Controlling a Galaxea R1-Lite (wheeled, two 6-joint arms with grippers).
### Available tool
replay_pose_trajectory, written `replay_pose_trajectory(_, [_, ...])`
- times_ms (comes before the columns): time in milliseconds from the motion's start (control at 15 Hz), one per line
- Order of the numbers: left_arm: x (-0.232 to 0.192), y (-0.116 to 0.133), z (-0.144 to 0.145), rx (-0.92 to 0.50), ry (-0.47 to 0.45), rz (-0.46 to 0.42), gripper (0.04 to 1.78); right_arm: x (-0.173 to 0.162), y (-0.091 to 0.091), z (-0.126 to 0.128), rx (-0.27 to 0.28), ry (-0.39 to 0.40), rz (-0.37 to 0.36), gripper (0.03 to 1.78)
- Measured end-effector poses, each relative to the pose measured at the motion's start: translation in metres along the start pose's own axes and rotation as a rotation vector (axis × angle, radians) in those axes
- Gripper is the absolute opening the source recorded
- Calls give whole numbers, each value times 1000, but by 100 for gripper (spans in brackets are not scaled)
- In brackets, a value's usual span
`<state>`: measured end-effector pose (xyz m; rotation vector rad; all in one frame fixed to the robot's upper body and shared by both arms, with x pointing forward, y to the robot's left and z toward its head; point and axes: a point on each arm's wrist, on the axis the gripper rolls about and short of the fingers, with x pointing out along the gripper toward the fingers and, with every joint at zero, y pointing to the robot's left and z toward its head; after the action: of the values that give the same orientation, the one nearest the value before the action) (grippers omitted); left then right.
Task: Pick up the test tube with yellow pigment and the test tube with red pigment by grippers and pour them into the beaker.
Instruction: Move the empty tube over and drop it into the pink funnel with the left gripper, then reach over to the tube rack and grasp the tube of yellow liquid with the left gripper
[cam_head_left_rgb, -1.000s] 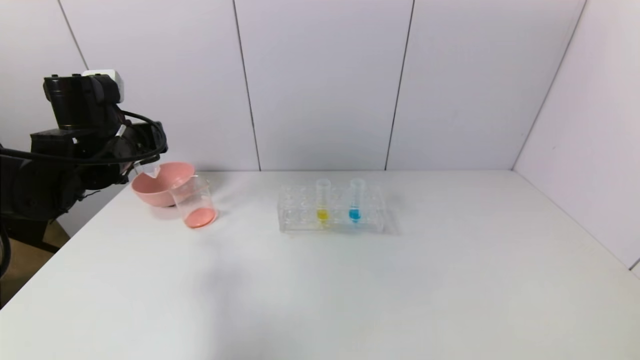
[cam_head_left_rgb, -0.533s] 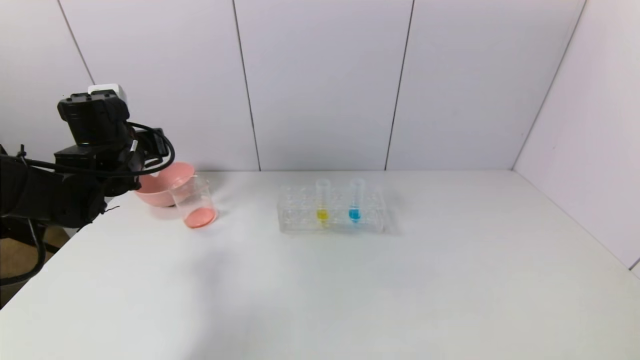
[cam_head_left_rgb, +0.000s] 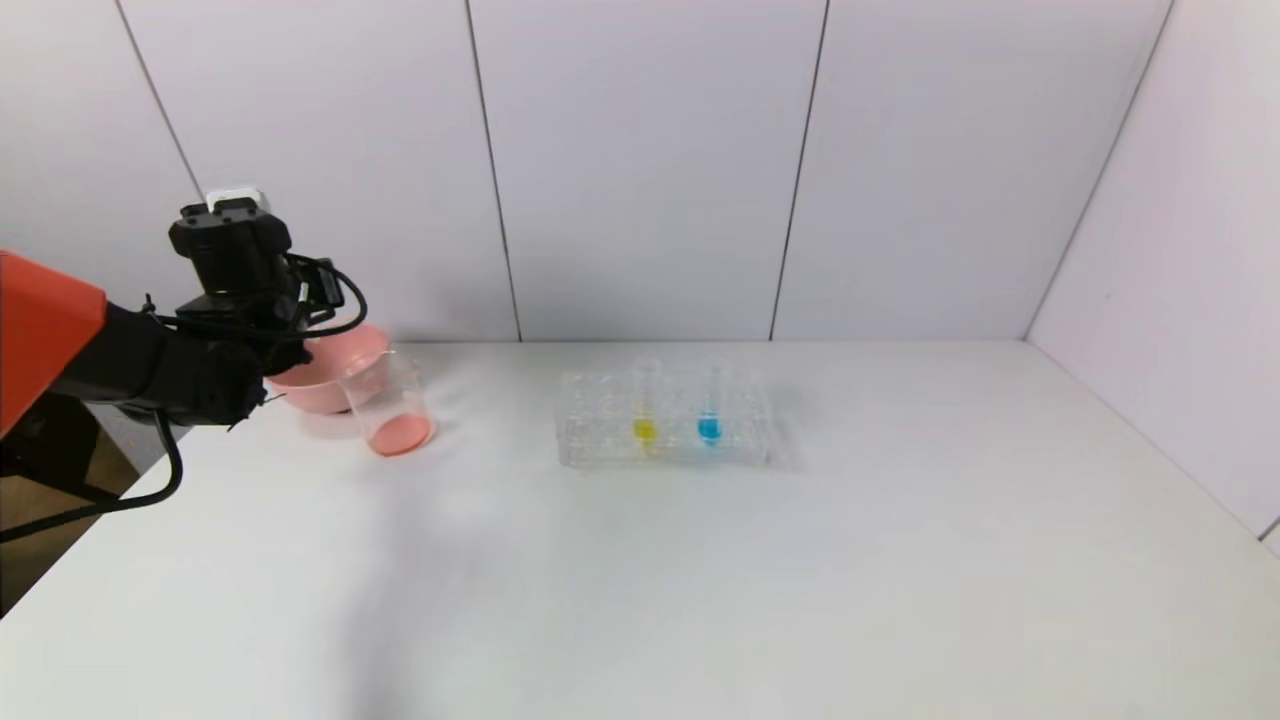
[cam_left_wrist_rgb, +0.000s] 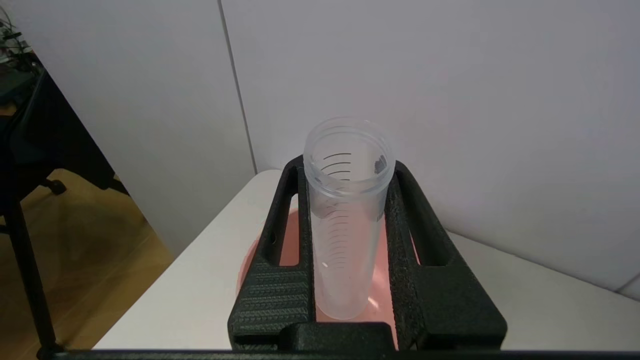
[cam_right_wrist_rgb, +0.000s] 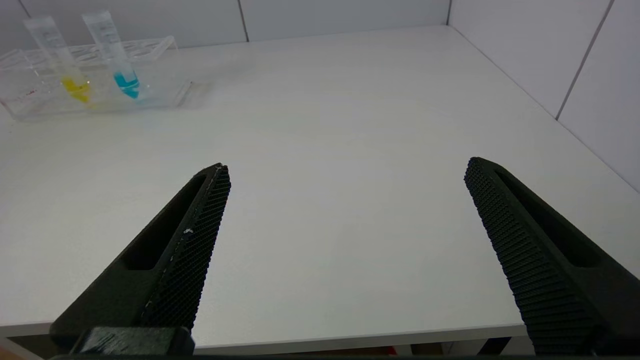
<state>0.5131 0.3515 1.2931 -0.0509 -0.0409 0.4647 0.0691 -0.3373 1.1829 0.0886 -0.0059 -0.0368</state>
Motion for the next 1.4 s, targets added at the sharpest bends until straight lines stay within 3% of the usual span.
replay_pose_trajectory(467, [22,-10,-17,21,10,31,43,0,0,0,0,0,0,171])
replay_pose_trajectory(600, [23,-10,-19,20,11,33,51,0,0,0,0,0,0,171])
replay_pose_trajectory(800, [23,-11,-19,19,8,29,81,0,0,0,-1,0,0,171])
replay_pose_trajectory(1133, [19,-14,-15,9,-14,53,156,0,0,0,0,0,0,171])
replay_pose_trajectory(1400, [-4,-13,4,2,-24,16,177,0,0,0,0,0,0,171])
